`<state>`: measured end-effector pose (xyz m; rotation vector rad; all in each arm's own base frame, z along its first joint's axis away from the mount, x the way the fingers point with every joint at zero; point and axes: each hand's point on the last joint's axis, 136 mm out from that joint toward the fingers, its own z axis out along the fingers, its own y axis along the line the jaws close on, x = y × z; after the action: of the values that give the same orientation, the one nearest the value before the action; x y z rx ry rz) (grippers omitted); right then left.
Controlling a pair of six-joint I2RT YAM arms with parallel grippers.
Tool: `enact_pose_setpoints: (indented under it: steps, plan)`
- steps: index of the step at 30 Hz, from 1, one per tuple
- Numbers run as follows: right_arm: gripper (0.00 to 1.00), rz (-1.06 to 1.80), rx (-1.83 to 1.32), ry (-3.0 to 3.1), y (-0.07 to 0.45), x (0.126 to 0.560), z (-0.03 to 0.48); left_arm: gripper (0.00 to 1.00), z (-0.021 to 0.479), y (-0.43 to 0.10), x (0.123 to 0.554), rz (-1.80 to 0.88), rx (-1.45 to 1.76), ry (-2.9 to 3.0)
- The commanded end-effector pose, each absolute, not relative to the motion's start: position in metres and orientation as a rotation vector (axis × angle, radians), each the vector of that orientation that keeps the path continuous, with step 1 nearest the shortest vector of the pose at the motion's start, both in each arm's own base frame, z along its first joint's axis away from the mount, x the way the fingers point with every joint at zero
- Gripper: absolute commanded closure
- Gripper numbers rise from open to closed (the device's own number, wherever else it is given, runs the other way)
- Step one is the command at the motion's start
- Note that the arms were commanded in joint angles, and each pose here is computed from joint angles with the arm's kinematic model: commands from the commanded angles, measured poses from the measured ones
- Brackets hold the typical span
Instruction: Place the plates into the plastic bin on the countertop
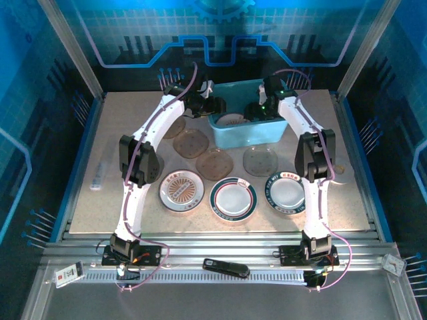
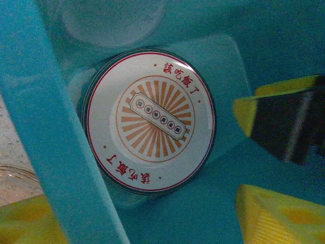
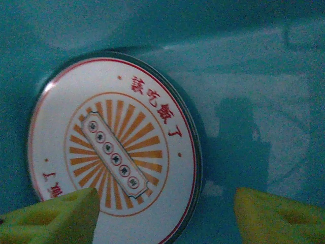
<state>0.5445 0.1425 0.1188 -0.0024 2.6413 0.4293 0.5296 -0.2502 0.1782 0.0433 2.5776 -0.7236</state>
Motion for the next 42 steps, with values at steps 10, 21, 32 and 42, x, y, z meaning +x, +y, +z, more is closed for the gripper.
enact_pose_setpoints:
  steps: [10,21,32,42]
  plan:
    - [0.2,0.389,-0.167,2.398,0.156,0.51,0.264,0.2,0.232,-0.236,0.515,-0.652,0.088,2.489]
    - [0.25,0.375,-0.137,2.375,0.114,0.404,0.308,0.19,0.239,-0.221,0.492,-0.647,0.077,2.47]
    - [0.34,0.388,0.388,2.569,0.017,0.281,0.202,0.18,0.226,-0.209,0.456,-0.691,0.051,2.475]
    - [0.37,0.297,0.653,2.763,-0.021,0.24,0.097,0.18,0.215,-0.194,0.441,-0.705,0.04,2.491]
